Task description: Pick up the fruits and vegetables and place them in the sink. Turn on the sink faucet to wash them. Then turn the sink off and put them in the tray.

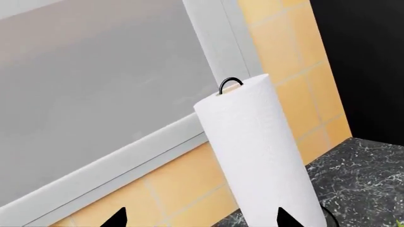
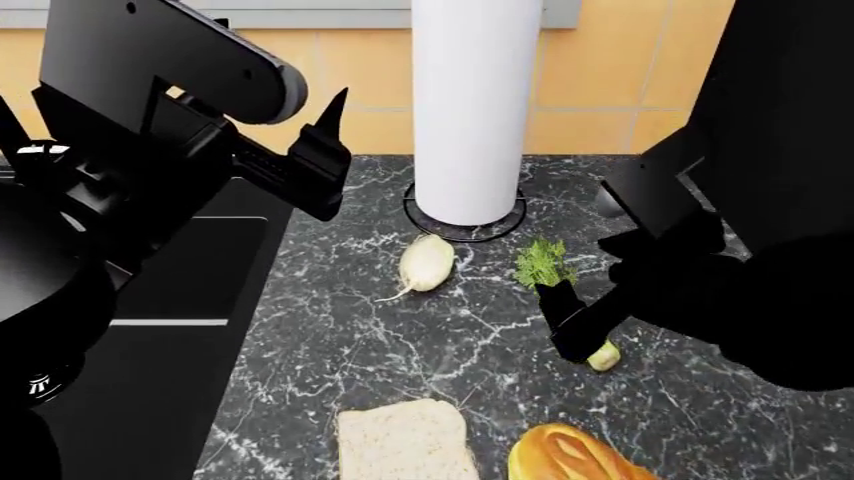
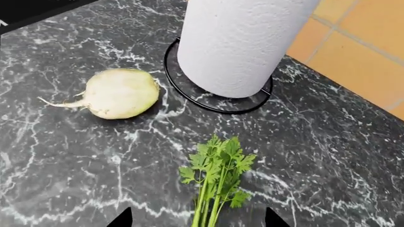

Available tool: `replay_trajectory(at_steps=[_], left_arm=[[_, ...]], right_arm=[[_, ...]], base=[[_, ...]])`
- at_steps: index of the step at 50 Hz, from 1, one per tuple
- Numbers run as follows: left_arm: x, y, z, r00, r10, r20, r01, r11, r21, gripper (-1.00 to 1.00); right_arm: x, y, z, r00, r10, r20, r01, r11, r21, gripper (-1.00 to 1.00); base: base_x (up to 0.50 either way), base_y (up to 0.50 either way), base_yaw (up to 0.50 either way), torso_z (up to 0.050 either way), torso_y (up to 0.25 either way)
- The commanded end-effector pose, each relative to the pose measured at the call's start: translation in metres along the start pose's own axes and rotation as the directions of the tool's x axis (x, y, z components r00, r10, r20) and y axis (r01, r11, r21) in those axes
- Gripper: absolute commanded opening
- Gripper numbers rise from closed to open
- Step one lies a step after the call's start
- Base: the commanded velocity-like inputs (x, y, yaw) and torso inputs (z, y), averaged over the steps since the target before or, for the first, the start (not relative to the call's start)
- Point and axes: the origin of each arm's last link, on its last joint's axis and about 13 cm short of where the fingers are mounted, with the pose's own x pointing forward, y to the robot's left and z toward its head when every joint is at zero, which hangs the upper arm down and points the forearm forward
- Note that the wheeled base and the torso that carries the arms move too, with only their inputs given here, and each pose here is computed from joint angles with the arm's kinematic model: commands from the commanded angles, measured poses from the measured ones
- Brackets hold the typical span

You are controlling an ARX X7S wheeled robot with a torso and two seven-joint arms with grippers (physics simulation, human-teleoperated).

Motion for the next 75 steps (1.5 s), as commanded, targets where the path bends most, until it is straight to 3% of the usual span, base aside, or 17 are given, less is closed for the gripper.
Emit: replay_trajectory(at_steps=[1, 18, 37, 38, 51, 54, 61, 66, 72, 75], left_arm=[[0.0, 0.0, -0.001, 1.0, -0.001, -0.004, 0.001, 1.0, 0.001, 1.0], [-0.002, 0.0, 0.001, 1.0, -0.001, -0.001, 0.001, 1.0, 0.002, 1.0], [-0.003, -0.004, 0.003, 1.0, -0.018, -0.004, 0.018, 1.0, 0.017, 1.0], [-0.002, -0.004, 0.003, 1.0, -0.019, -0.005, 0.019, 1.0, 0.016, 1.0], [-0.001, -0.004, 0.0, 1.0, -0.017, -0.006, 0.017, 1.0, 0.01, 1.0], [-0.001, -0.005, -0.001, 1.0, -0.021, -0.008, 0.021, 1.0, 0.011, 1.0], [0.002, -0.01, -0.004, 1.0, -0.028, -0.01, 0.028, 1.0, 0.004, 1.0], [0.005, -0.016, -0.005, 0.996, -0.082, -0.02, 0.083, 0.996, 0.028, 1.0], [0.015, -0.023, -0.008, 0.97, -0.224, -0.096, 0.23, 0.971, 0.063, 1.0], [0.025, -0.017, -0.008, 0.97, -0.203, -0.133, 0.211, 0.976, 0.051, 1.0]], right_arm=[[0.01, 0.0, -0.015, 0.997, -0.003, -0.081, 0.003, 1.0, 0.002, 1.0], [0.008, -0.002, -0.046, 0.976, -0.006, -0.216, 0.005, 1.0, -0.006, 1.0], [0.004, -0.003, -0.067, 0.959, -0.009, -0.283, 0.012, 1.0, 0.007, 1.0], [0.003, -0.004, -0.068, 0.959, -0.013, -0.283, 0.016, 1.0, 0.009, -1.0], [0.004, -0.01, -0.056, 0.983, -0.065, -0.172, 0.07, 0.997, 0.021, -1.0], [-0.004, -0.018, -0.05, 0.979, -0.149, -0.138, 0.153, 0.988, 0.019, -1.0], [-0.029, -0.034, -0.03, 0.929, -0.366, -0.047, 0.366, 0.93, -0.015, -1.0], [-0.039, -0.034, -0.016, 0.921, -0.388, -0.003, 0.388, 0.92, -0.057, -1.0], [-0.055, -0.032, -0.005, 0.923, -0.381, 0.058, 0.384, 0.92, -0.076, -1.0], [-0.066, -0.031, 0.002, 0.911, -0.384, 0.153, 0.394, 0.918, -0.042, -1.0]], base=[[0.0, 0.0, 0.0, 0.0, 0.0], [0.0, 0.0, 0.0, 0.0, 0.0], [0.0, 0.0, 0.0, 0.0, 0.0], [0.0, 0.0, 0.0, 0.0, 0.0], [0.0, 0.0, 0.0, 0.0, 0.0], [0.0, 0.0, 0.0, 0.0, 0.0], [0.0, 0.0, 0.0, 0.0, 0.0], [0.0, 0.0, 0.0, 0.0, 0.0], [0.0, 0.0, 0.0, 0.0, 0.0], [0.0, 0.0, 0.0, 0.0, 0.0]])
